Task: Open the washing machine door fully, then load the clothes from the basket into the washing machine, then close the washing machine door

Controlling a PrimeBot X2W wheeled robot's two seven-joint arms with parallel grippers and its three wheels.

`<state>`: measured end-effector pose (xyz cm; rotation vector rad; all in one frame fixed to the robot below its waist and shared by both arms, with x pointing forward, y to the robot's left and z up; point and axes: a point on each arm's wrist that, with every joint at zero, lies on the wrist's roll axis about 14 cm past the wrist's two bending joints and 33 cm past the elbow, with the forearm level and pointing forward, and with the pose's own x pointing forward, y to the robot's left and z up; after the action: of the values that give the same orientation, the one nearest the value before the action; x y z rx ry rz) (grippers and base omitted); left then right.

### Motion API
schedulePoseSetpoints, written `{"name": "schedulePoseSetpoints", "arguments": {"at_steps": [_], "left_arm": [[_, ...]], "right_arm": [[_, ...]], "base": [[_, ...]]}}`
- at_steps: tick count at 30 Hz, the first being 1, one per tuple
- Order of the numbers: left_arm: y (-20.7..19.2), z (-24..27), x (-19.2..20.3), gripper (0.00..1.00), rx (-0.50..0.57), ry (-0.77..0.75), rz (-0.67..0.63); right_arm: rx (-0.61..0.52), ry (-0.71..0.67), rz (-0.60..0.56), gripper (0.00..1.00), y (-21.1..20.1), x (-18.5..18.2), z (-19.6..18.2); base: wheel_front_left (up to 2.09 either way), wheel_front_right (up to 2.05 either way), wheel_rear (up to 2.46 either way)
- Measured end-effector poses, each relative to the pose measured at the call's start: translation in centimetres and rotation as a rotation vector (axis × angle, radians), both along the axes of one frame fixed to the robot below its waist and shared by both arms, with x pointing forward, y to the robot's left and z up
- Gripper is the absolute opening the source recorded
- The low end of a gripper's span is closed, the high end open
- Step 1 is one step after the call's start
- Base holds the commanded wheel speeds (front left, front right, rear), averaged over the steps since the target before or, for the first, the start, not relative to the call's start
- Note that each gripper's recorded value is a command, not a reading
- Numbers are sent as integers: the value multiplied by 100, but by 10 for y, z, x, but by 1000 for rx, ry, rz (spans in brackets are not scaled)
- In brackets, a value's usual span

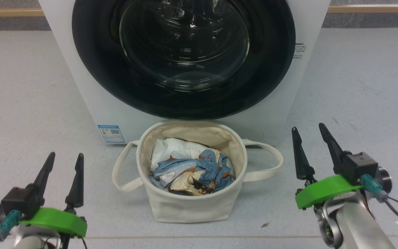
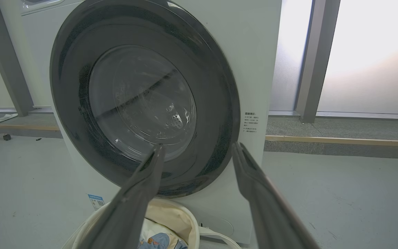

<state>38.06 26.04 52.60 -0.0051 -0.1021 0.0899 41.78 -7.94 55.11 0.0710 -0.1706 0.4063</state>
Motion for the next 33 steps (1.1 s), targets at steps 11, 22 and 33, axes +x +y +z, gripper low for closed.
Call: {"name": "schedulePoseSetpoints", "arguments": {"at_steps": [11, 22, 33], "left_arm": [[2, 0, 0, 100, -11, -2, 7], [4, -10, -1, 100, -75, 20, 19], [3, -15, 2, 100, -96, 29, 16]], "right_arm": [[3, 16, -19, 100, -6, 2, -5], [14, 25, -43, 100, -13, 5, -7], [58, 44, -75, 100, -20, 9, -10]], "base": [[0, 0, 0], [0, 0, 0], [0, 0, 0]]}}
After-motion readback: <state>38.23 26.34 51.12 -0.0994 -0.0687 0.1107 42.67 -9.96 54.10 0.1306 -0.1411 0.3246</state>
